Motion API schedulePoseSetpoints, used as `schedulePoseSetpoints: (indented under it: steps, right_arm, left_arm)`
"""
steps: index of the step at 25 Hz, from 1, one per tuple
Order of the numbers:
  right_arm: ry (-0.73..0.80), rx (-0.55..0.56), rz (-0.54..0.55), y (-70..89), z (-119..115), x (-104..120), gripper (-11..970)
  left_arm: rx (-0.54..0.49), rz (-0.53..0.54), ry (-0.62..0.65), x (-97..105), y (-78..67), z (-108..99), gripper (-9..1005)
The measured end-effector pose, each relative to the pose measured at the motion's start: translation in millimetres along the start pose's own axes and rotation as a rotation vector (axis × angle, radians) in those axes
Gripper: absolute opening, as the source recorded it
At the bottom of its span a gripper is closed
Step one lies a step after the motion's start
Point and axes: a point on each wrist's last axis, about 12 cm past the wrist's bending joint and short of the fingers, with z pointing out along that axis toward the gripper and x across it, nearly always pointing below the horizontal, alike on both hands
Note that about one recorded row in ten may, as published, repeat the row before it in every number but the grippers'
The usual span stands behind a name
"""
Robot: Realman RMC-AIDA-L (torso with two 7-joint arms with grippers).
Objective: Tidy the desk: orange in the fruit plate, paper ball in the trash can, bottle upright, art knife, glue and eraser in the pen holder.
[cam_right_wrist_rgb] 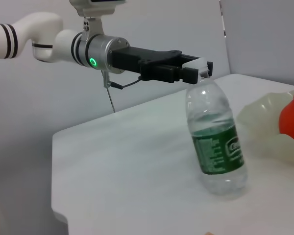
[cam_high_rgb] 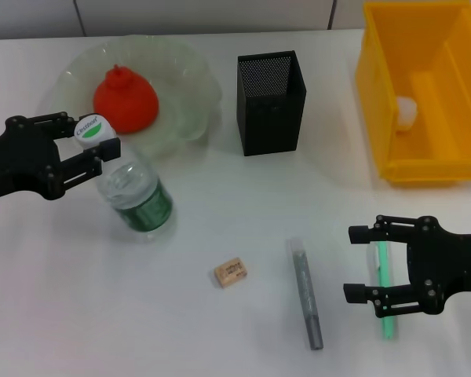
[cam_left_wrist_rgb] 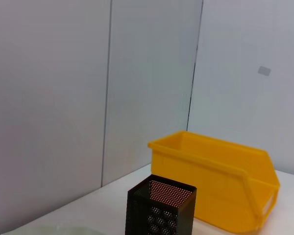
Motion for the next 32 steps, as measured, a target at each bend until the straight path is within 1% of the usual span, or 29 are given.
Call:
schedulePoseSetpoints:
  steps: [8,17,19,25,32]
  right_arm:
    - [-0.001,-0.011,-0.002,0.9,0.4,-0.8,840]
    - [-0.002,-0.019,-0.003,0.7,1.6,-1.6,839]
    - [0.0,-0.022,-0.003,0.4,2.2,-1.8,839]
    - [0.003,-0.025,-0.003,0.3,2.8,-1.7,839]
    - [0.003,-0.026,0.007,0.4,1.2,-2.9,838]
  left_arm:
    - [0.007,0.039,-0.017,-2.6,0.0,1.0,447]
    - [0.018,0.133,-0.024,-0.5,-2.2,4.0,445]
    - [0.021,0.136,-0.027,-0.7,-2.7,5.2,445]
    - [0.026,0.129,-0.064,-4.4,-3.3,8.3,496]
    - [0.016,0.131,-0.096,-8.7,-1.8,5.8,556]
